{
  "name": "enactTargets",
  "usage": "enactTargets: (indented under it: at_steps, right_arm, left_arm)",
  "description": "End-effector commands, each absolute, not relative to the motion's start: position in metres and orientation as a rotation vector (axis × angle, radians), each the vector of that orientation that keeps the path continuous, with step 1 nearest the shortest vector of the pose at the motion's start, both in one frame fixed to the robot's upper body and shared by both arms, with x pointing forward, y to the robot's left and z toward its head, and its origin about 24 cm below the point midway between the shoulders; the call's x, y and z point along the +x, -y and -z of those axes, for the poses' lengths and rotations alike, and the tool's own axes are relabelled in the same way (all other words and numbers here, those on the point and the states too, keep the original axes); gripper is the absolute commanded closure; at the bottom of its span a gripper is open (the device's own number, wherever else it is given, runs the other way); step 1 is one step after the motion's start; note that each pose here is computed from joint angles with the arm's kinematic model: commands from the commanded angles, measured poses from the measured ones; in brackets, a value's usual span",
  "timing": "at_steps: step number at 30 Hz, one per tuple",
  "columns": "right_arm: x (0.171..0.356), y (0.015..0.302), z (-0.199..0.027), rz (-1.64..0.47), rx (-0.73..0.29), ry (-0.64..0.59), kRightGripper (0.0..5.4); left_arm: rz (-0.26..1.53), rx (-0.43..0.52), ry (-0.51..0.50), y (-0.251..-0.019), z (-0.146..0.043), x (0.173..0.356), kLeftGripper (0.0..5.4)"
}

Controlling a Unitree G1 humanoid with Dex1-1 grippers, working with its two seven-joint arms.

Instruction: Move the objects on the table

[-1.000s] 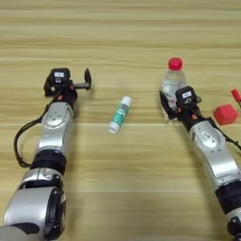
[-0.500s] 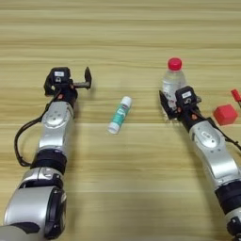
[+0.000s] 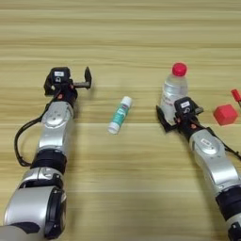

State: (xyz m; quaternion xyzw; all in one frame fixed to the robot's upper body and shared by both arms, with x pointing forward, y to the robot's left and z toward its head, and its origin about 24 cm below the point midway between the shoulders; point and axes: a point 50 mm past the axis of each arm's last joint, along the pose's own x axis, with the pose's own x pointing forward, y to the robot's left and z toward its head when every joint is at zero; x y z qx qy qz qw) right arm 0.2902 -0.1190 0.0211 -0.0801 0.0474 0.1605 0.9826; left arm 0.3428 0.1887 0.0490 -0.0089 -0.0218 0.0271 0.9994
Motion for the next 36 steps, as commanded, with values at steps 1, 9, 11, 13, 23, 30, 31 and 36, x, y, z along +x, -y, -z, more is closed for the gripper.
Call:
enactTargets:
  at_steps: [1,9,11,13,23,30,31,36]
  right_arm:
    - [0.292,0.119,-0.022,-0.317,-0.151,-0.103,0.04]
    - [0.292,0.12,-0.024,-0.313,-0.145,-0.089,0.04]
    - [0.293,0.121,-0.028,-0.307,-0.135,-0.066,0.04]
    - [0.294,0.122,-0.033,-0.303,-0.124,-0.036,0.04]
    - [0.291,0.118,-0.06,-0.332,-0.028,0.125,0.04]
    - [0.289,0.119,-0.072,-0.336,0.002,0.196,0.04]
    - [0.289,0.119,-0.073,-0.337,0.004,0.205,0.04]
    - [0.287,0.122,-0.084,-0.316,-0.013,0.281,0.04]
  left_arm:
    - [-0.049,-0.021,0.061,-0.188,-0.054,0.346,0.0]
    - [-0.049,-0.019,0.062,-0.189,-0.055,0.346,0.0]
    - [-0.048,-0.019,0.062,-0.189,-0.055,0.346,0.0]
    - [-0.048,-0.019,0.062,-0.189,-0.055,0.346,0.0]
    - [-0.045,-0.015,0.059,-0.189,-0.054,0.346,0.0]
    - [-0.043,-0.014,0.056,-0.189,-0.053,0.346,0.0]
    - [-0.043,-0.014,0.056,-0.189,-0.053,0.346,0.0]
    - [-0.042,-0.013,0.056,-0.189,-0.053,0.346,0.0]
